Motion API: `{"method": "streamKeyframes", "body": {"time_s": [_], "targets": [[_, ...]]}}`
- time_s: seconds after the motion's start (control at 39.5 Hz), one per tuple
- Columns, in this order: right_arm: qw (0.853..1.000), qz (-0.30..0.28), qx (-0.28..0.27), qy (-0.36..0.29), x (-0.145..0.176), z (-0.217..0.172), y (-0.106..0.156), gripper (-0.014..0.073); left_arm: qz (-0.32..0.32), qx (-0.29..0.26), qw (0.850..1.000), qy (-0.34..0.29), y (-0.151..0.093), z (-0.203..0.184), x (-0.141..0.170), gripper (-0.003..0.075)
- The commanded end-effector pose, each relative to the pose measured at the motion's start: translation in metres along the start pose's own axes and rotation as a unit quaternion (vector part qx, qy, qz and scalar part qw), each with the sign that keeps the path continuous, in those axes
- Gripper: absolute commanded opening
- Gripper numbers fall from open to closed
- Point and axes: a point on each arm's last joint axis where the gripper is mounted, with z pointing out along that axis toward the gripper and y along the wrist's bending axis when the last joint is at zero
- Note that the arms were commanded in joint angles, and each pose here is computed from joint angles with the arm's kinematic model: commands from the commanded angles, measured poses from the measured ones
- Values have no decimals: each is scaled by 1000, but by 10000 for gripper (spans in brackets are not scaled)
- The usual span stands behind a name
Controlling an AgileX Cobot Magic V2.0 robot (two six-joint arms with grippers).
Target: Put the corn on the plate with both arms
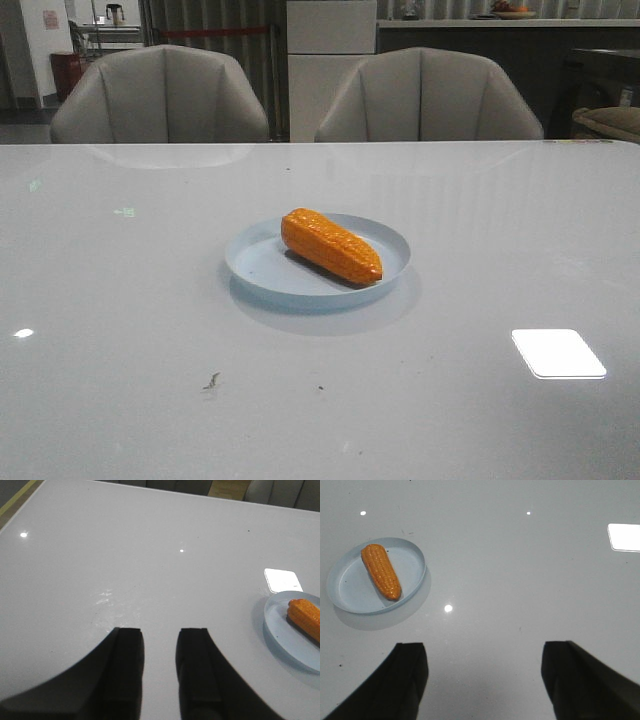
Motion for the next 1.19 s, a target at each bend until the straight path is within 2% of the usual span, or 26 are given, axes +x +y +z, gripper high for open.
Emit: {"method": "streamKeyframes", "body": {"time_s": [0.0, 0.1, 0.15, 0.38, 0.53, 0.73, 1.01, 1.16], "targets": [[999, -2, 6, -46, -13, -5, 0, 582, -11, 7, 999, -49, -2, -5, -15, 192], [999, -2, 6, -46, -13, -5, 0, 582, -10, 7, 999, -52, -2, -5, -15, 142], [999, -2, 6, -46, -13, -5, 0, 582, -10, 7, 999, -52, -2, -5, -15, 93], [999, -2, 6, -46, -13, -5, 0, 582, 1, 0, 998, -68, -1, -6, -16, 94], [999, -2, 6, -46, -13, -5, 0, 582, 16, -3, 990, -140, 1, -22, -10, 94], [999, -2, 6, -46, -13, -5, 0, 582, 26, -1, 973, -229, 4, -44, 18, 94], [999, -2, 6, -46, -13, -5, 0, 582, 29, 5, 952, -304, 9, -55, 70, 94], [999, -1, 7, -47, -13, -5, -1, 582, 31, 0, 961, -275, 11, -40, 83, 94]]}}
